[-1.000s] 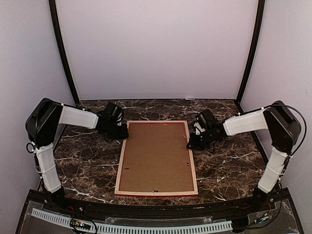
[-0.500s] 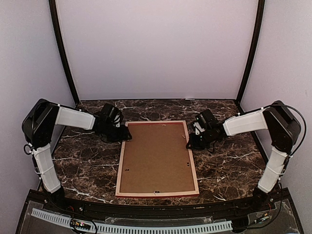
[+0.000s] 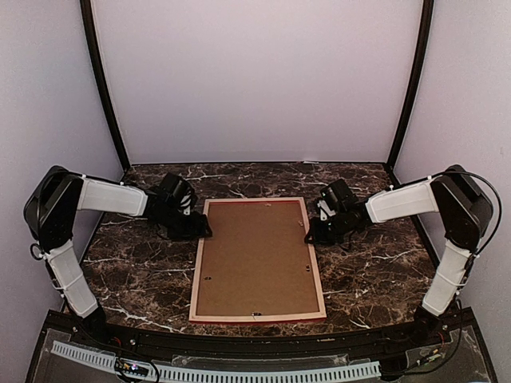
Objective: Put the photo into the frame
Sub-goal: Adjust the photo frame at the center of the board.
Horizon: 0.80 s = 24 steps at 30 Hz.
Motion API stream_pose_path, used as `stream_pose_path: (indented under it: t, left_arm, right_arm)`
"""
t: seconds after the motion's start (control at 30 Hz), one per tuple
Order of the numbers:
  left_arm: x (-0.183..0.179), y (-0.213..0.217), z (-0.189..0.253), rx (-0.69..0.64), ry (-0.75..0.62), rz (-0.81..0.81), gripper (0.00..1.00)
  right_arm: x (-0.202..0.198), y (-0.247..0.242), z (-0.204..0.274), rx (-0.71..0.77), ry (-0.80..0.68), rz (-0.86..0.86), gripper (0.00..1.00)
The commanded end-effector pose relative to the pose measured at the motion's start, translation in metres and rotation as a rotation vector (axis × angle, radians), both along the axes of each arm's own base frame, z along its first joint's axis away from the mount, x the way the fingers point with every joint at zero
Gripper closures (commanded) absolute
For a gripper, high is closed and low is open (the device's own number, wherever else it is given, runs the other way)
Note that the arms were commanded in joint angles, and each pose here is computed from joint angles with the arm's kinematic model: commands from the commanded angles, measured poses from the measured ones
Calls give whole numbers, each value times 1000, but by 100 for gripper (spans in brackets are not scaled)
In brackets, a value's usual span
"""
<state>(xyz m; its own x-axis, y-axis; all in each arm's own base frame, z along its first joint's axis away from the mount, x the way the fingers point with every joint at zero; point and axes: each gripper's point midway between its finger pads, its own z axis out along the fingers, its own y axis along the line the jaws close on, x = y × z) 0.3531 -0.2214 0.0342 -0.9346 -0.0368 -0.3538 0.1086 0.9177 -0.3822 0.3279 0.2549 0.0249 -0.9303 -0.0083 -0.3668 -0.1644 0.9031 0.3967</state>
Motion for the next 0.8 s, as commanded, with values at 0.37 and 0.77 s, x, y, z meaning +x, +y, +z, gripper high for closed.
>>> stream_pose_path:
  t: [0.37, 0.77]
  left_arm:
    - [-100, -12, 19, 58, -7, -240, 6]
    - [-137, -17, 3, 213, -6, -381, 4]
  right_arm:
    - [1, -31, -30, -22, 75, -92, 100]
    - [1, -31, -30, -23, 84, -78, 100]
